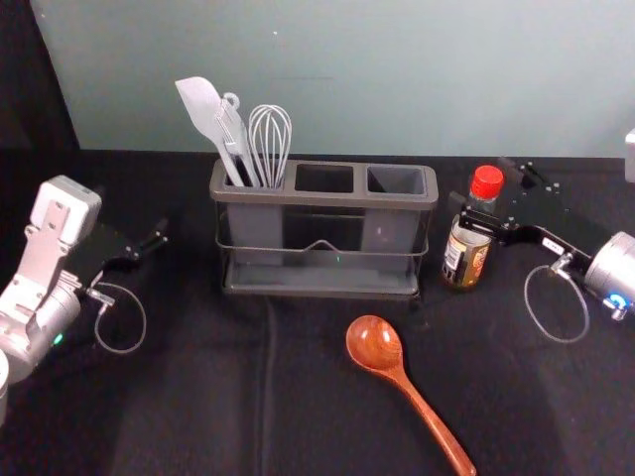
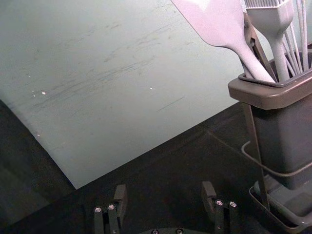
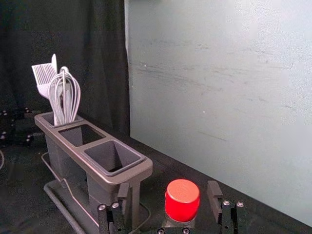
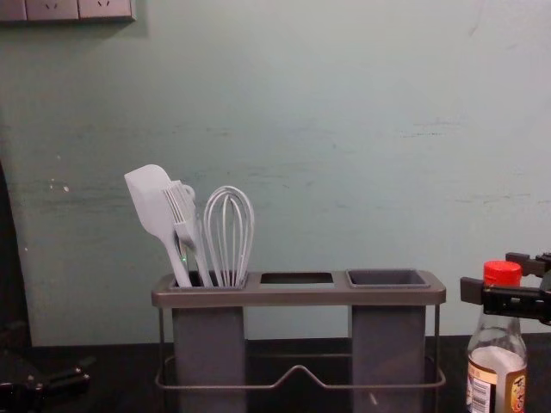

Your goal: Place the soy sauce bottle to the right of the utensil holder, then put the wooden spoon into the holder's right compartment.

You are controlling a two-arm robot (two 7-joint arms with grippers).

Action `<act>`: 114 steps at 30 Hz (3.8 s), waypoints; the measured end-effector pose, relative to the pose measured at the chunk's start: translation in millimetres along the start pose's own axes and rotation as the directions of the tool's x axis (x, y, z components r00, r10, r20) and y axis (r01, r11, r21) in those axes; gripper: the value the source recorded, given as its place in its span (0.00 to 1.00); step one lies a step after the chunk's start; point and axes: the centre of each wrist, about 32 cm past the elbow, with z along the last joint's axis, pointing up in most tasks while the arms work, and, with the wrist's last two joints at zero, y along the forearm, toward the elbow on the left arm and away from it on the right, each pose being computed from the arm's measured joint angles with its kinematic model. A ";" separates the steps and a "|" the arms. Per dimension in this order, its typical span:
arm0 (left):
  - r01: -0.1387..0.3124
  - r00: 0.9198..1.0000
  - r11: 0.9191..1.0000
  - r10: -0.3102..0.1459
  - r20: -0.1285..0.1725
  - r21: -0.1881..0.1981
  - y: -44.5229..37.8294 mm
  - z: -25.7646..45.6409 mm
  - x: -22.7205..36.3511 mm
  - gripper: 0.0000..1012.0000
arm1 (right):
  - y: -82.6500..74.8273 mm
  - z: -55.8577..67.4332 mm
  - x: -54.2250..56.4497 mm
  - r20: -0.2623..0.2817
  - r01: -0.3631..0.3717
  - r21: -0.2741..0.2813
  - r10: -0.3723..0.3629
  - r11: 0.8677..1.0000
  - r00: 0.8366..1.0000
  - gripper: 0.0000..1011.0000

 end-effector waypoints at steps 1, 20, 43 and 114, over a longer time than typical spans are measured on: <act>0.000 1.000 1.000 0.000 0.000 0.000 0.0 0.0 0.0 0.99 | 0.0 0.0 0.0 0.000 0.000 0.000 0.000 1.000 1.000 0.99; 0.000 1.000 1.000 0.000 0.000 0.000 0.0 0.0 0.0 0.99 | -14.9 43.2 -9.7 0.102 0.023 0.084 -0.032 0.996 0.994 0.99; 0.000 1.000 1.000 0.000 0.000 0.000 0.0 0.0 0.0 0.99 | -22.7 75.4 -77.5 0.090 -0.200 0.012 0.198 0.980 0.976 0.99; 0.000 1.000 1.000 0.000 0.000 0.000 0.0 0.0 0.0 0.99 | 51.2 42.6 -151.0 -0.128 -0.044 -0.622 -0.046 0.782 0.991 0.99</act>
